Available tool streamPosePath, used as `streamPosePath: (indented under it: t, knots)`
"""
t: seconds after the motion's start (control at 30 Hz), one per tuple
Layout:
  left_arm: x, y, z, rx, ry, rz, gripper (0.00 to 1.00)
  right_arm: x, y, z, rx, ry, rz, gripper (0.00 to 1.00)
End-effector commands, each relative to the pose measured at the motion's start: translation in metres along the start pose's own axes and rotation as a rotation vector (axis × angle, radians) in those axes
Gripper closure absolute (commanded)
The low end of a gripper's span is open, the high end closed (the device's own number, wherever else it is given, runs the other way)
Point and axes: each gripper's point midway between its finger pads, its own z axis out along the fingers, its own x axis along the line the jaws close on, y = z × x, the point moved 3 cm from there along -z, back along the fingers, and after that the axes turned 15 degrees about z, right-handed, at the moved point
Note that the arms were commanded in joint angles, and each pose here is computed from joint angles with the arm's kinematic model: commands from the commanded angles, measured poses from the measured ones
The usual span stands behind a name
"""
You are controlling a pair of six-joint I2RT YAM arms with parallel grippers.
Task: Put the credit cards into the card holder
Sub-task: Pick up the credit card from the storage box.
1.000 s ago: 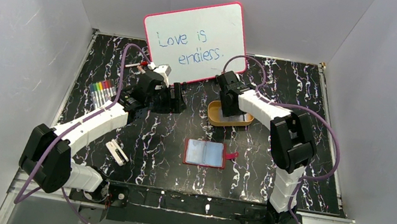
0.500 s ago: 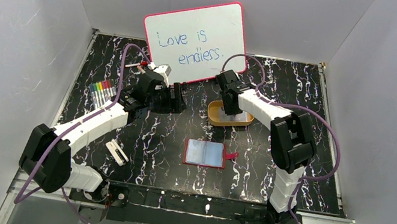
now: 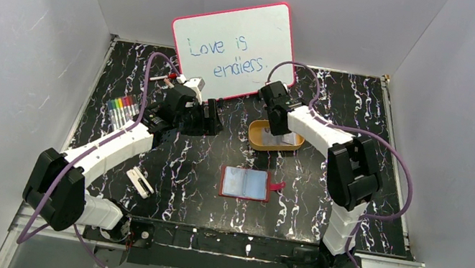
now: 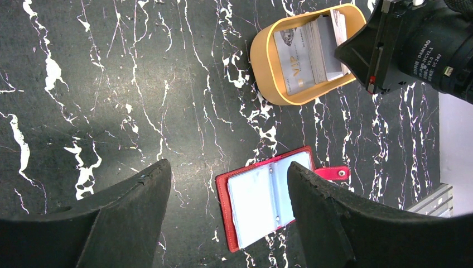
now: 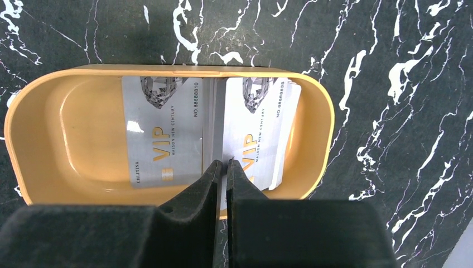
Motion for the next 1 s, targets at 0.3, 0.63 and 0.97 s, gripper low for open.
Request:
streamPosePath:
  t: [0.3, 0.63, 0.97]
  knots:
    - [-0.001, 0.000, 0.001, -0.005, -0.008, 0.004, 0.27, -0.019, 0.029, -0.033, -0.119, -0.041, 0.039, 0.89]
    - [-0.002, -0.001, 0.002, -0.001, -0.012, 0.003, 0.27, -0.034, 0.022, -0.032, -0.107, -0.080, 0.046, 0.89]
    - [-0.002, -0.003, 0.004, 0.008, -0.014, -0.001, 0.27, -0.038, 0.016, -0.023, -0.079, -0.068, 0.059, 0.99]
